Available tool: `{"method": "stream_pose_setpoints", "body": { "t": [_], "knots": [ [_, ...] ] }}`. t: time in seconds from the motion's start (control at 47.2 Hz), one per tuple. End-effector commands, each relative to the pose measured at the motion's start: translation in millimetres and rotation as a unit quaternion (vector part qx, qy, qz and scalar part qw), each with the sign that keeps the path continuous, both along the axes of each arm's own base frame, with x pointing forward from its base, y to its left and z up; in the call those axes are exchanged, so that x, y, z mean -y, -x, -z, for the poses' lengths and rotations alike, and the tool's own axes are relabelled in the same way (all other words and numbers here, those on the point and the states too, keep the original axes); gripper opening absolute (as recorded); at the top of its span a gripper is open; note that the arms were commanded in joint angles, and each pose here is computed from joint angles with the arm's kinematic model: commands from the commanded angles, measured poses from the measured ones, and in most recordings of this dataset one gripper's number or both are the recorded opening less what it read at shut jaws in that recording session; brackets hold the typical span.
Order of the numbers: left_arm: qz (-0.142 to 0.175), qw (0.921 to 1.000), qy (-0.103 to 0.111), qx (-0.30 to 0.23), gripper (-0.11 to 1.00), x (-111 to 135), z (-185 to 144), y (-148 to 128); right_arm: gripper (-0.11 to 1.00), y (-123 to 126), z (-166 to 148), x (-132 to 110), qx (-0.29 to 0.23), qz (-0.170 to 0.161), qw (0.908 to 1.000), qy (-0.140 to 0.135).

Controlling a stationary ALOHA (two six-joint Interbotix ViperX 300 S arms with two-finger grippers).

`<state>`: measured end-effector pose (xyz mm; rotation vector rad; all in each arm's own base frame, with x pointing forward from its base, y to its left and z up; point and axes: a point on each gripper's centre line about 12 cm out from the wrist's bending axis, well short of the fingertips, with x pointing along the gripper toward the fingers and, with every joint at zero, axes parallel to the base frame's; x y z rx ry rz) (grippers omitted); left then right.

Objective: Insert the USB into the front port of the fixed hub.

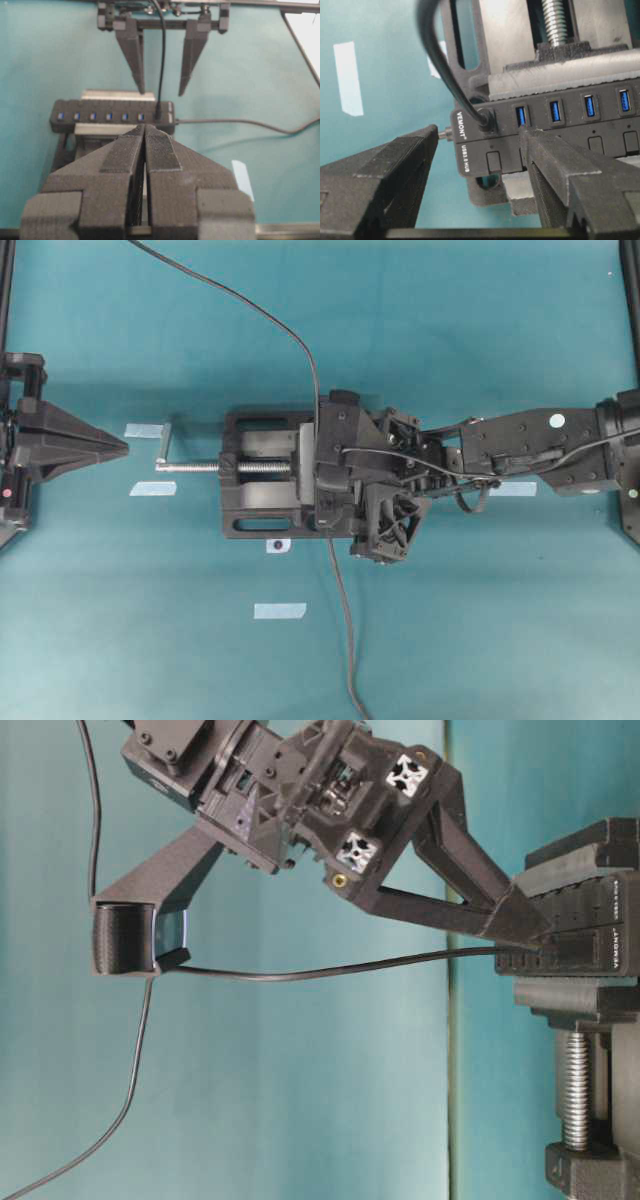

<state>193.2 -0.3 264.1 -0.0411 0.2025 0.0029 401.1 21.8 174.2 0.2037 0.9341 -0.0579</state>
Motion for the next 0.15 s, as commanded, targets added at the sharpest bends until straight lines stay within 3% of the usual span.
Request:
{"method": "stream_pose_setpoints", "body": {
  "t": [0.0,0.127],
  "knots": [
    [0.000,1.0000,-0.001,0.007,0.00,0.0,-5.4,-1.5,0.72,-4.2,-10.4,0.4,0.017,0.004,0.9998,-0.004],
    [0.001,1.0000,0.000,0.008,0.00,0.3,-5.6,-1.6,0.72,-4.3,-10.7,0.4,0.016,0.004,0.9999,-0.004]
  ]
}}
